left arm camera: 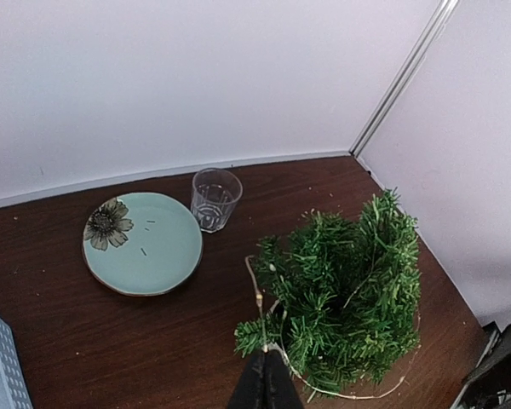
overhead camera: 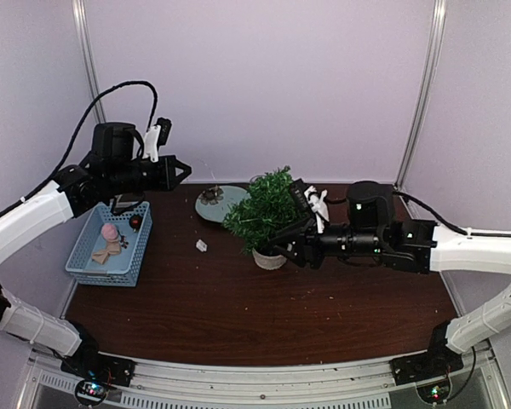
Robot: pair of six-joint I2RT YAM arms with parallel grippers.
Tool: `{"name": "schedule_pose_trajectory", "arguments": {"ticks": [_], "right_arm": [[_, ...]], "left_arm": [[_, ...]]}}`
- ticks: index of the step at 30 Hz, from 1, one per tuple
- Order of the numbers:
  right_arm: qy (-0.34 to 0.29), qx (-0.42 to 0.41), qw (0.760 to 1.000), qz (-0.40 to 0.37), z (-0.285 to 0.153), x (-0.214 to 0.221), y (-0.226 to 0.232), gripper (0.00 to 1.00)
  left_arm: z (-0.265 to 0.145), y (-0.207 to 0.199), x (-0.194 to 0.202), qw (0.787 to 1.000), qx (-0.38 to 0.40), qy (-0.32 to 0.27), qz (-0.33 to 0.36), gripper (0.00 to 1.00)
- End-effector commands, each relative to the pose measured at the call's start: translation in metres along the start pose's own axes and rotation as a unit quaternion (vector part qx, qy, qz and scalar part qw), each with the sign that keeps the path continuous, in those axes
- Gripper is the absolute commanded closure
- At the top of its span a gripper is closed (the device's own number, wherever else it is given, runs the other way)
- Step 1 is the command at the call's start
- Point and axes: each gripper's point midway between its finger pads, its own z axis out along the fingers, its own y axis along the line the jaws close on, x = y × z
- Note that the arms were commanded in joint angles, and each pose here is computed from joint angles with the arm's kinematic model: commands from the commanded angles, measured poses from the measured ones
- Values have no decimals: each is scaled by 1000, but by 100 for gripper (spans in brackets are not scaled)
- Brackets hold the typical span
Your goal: Decorate the small christmas tree
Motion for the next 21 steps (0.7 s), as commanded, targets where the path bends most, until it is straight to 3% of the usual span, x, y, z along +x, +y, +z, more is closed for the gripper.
{"name": "schedule_pose_trajectory", "arguments": {"ticks": [1, 8, 15, 21], "right_arm": [[-24, 21, 999, -42, 24, -11, 13, 59], [-46, 78, 991, -103, 75, -19, 38, 53], [-84, 114, 985, -98, 125, -39, 37, 45], [-101, 158, 978, -96, 160, -38, 22, 44]], "left_arm": [[-6, -3, -24, 999, 3, -35, -37, 100], [-10, -14, -28, 997, 34, -38, -57, 100], [-19, -22, -31, 996, 52, -41, -59, 100], [-25, -27, -34, 995, 66, -46, -59, 100]]}}
